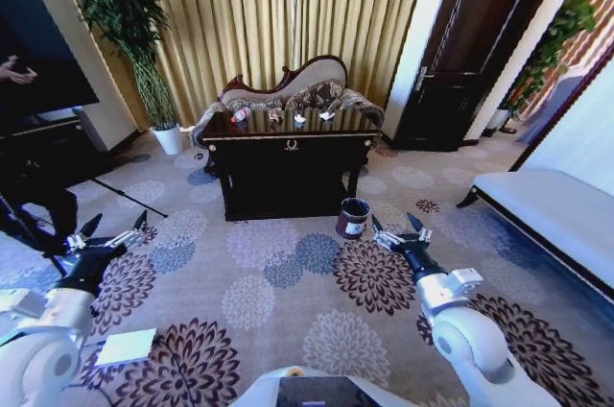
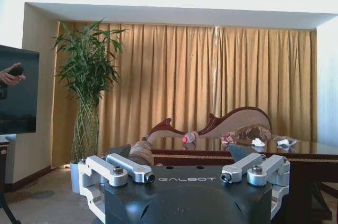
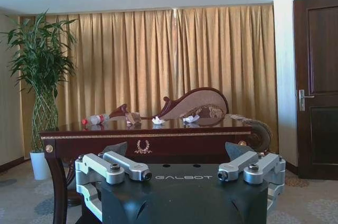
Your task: Move to the front of the table and place the trash on the table into the trash bin.
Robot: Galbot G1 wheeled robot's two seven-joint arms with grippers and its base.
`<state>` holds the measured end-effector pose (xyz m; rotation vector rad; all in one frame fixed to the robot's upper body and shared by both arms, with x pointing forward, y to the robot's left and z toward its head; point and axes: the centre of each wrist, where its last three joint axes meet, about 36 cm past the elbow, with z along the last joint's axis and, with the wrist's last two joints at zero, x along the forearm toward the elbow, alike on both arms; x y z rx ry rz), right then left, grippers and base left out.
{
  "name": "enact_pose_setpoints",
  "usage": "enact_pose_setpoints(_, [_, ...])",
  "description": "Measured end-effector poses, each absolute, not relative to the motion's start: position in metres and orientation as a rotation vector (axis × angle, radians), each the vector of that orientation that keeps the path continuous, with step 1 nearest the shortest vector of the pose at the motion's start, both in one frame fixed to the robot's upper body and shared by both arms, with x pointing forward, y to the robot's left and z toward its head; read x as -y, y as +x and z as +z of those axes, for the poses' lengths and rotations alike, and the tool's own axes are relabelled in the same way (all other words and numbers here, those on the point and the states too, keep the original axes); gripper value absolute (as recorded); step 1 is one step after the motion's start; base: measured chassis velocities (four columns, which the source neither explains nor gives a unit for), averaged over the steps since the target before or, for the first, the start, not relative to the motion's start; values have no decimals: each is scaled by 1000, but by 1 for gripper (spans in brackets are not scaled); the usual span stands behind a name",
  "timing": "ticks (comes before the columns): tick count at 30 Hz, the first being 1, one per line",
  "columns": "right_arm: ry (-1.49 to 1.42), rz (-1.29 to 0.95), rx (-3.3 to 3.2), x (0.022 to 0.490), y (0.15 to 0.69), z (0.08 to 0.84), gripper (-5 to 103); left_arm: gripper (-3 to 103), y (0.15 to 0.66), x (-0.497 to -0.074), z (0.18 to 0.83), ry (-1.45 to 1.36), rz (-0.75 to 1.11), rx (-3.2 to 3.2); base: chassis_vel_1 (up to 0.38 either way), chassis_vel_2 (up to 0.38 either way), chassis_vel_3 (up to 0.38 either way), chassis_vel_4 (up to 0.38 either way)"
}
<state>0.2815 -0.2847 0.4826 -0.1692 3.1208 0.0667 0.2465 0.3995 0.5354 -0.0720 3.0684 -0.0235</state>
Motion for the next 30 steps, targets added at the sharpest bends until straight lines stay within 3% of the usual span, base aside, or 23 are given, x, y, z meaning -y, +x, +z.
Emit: enact_pose_setpoints(30, [-156,64,-3120,285,280,483,100,100,245,-399,535,-73,-26,-3067,0,0,0,0])
